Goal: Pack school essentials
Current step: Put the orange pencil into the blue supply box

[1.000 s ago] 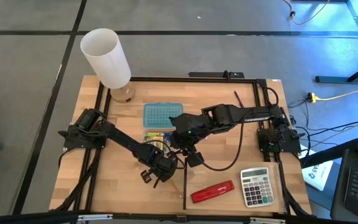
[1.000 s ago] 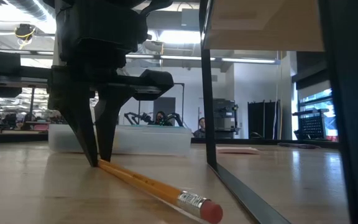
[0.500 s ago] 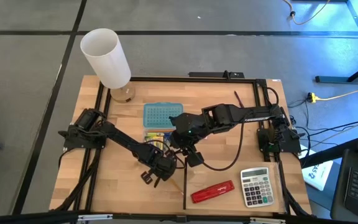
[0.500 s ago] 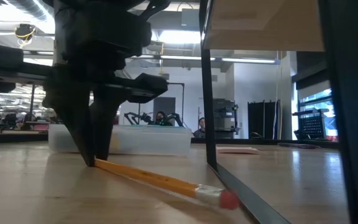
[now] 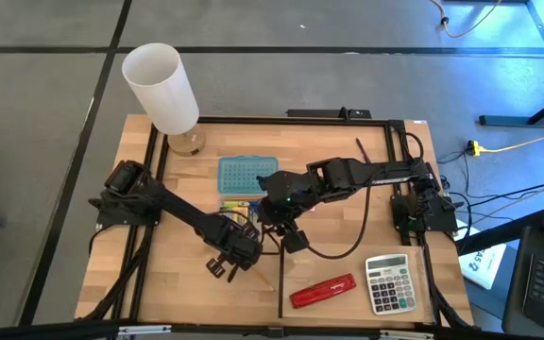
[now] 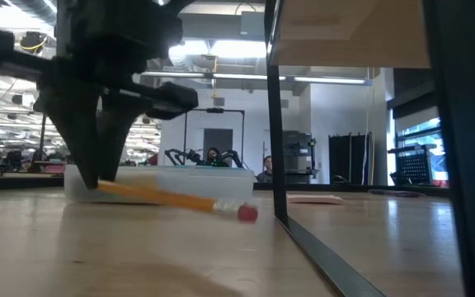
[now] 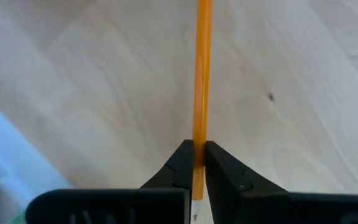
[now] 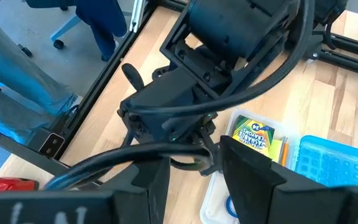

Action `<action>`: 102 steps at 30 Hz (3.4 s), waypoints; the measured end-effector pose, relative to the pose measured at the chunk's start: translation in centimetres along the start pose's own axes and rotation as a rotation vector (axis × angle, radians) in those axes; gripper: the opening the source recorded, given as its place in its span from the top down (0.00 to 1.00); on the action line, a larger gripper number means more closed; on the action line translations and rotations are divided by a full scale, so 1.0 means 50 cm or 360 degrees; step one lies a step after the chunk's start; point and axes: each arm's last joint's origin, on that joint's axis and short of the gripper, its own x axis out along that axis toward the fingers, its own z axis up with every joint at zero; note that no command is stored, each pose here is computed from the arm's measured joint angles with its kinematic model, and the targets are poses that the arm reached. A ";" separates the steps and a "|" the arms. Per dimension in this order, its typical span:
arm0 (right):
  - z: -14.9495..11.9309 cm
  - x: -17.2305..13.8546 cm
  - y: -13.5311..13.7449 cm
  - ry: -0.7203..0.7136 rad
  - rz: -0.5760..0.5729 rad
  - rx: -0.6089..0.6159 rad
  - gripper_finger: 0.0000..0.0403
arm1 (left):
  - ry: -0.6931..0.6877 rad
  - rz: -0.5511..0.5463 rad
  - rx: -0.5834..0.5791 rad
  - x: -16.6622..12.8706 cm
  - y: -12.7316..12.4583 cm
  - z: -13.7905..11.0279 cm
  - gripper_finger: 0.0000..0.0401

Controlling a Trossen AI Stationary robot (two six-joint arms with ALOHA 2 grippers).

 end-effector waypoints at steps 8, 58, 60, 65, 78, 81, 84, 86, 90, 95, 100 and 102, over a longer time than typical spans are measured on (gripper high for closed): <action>0.003 0.000 0.000 -0.0024 -0.0004 -0.0004 0.65 | 0.0043 0.0098 -0.0146 -0.039 0.002 -0.014 0.96; 0.007 0.001 -0.001 -0.0056 -0.0007 -0.0009 0.65 | 0.0107 0.0129 -0.0678 -0.058 -0.137 -0.048 0.96; 0.007 0.001 -0.001 -0.0056 -0.0008 -0.0009 0.65 | 0.0102 0.0154 -0.0699 -0.059 -0.143 -0.048 0.96; 0.007 0.001 -0.001 -0.0056 -0.0008 -0.0009 0.65 | 0.0107 0.0210 -0.0752 -0.062 -0.153 -0.051 0.96; 0.006 0.001 -0.001 -0.0056 -0.0008 -0.0009 0.65 | 0.0127 0.0301 -0.0882 -0.109 -0.149 -0.076 0.96; 0.006 0.001 -0.001 -0.0056 -0.0008 -0.0009 0.65 | 0.0114 0.0336 -0.0917 -0.131 -0.146 -0.087 0.96; 0.007 0.001 -0.001 -0.0056 -0.0008 -0.0009 0.65 | 0.0069 0.0354 -0.0980 -0.151 -0.134 -0.094 0.96; 0.007 0.001 -0.001 -0.0056 -0.0008 -0.0009 0.65 | 0.0046 0.0361 -0.1013 -0.159 -0.123 -0.097 0.96; 0.007 0.001 -0.001 -0.0058 -0.0009 -0.0009 0.65 | 0.0047 0.0391 -0.1020 -0.167 -0.107 -0.103 0.96; 0.007 0.001 -0.001 -0.0059 -0.0009 -0.0009 0.65 | 0.0048 0.0404 -0.1005 -0.165 -0.089 -0.105 0.96; 0.007 0.001 -0.001 -0.0059 -0.0008 -0.0009 0.65 | 0.0072 0.0401 -0.1011 -0.153 -0.075 -0.114 0.96; 0.007 0.001 -0.001 -0.0059 -0.0009 -0.0009 0.65 | 0.0090 0.0371 -0.1001 -0.146 -0.070 -0.119 0.96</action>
